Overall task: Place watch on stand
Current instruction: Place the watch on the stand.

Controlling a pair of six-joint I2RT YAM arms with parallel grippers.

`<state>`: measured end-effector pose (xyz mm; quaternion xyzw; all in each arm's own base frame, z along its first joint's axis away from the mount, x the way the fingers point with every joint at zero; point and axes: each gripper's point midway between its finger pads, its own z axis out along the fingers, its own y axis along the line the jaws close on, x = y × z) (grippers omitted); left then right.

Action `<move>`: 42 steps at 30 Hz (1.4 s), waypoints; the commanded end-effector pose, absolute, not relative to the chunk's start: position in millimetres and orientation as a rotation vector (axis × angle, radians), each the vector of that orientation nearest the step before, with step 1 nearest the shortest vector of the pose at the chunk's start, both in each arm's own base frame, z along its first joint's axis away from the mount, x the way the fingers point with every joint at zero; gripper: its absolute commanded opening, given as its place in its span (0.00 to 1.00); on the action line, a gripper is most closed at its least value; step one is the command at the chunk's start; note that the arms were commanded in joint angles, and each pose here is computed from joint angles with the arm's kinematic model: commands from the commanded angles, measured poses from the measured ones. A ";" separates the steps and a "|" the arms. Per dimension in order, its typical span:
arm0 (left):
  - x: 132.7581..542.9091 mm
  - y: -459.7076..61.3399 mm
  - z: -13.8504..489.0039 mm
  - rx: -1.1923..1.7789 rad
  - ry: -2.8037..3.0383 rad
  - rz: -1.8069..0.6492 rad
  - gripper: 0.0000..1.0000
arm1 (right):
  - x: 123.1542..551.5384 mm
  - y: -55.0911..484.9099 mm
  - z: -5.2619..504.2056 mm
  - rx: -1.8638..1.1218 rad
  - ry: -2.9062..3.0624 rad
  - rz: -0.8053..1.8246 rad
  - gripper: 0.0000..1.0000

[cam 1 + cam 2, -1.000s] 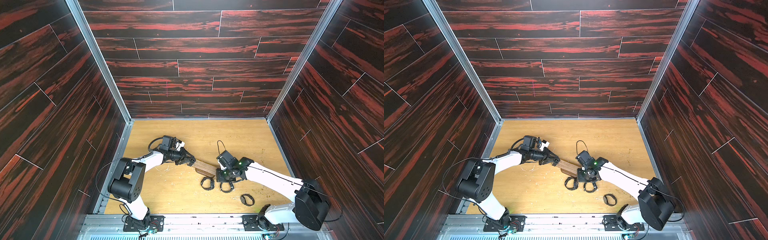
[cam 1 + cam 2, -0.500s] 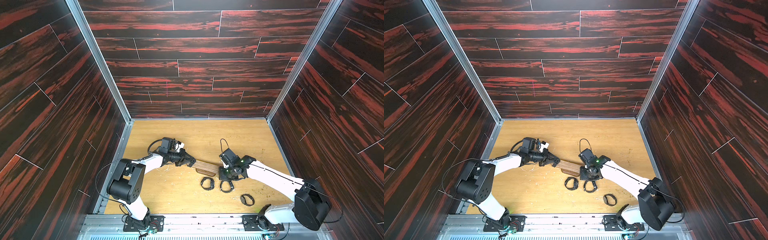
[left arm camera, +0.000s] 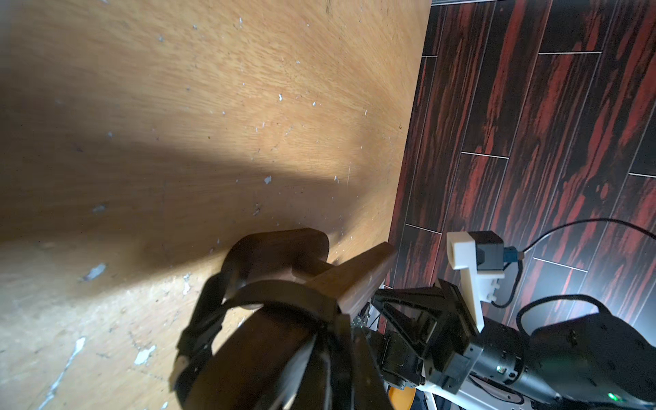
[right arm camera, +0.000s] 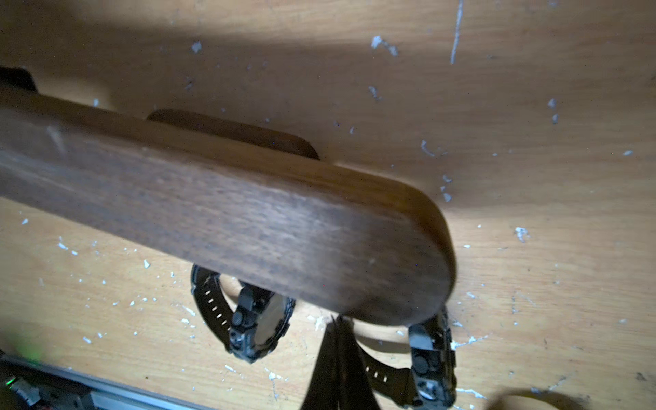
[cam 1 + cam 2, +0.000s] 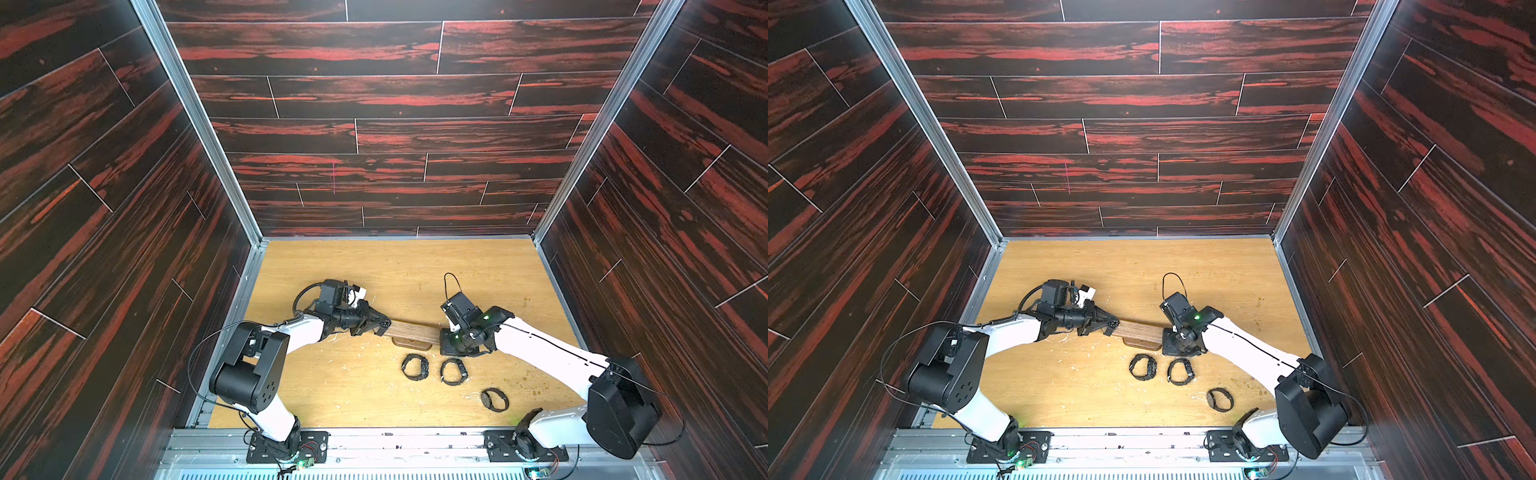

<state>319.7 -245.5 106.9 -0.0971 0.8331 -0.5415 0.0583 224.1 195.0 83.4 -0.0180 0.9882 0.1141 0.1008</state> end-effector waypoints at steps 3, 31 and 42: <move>311.4 -246.5 95.5 -0.348 2.551 -1.603 0.10 | 235.3 195.6 88.9 -0.072 2.911 0.312 0.02; 301.2 -250.1 99.4 -0.315 2.582 -1.546 0.41 | 235.2 155.7 102.5 0.051 2.895 0.270 0.02; 297.5 -251.5 98.6 -0.302 2.602 -1.528 0.47 | 230.7 148.1 93.7 0.097 2.922 0.292 0.02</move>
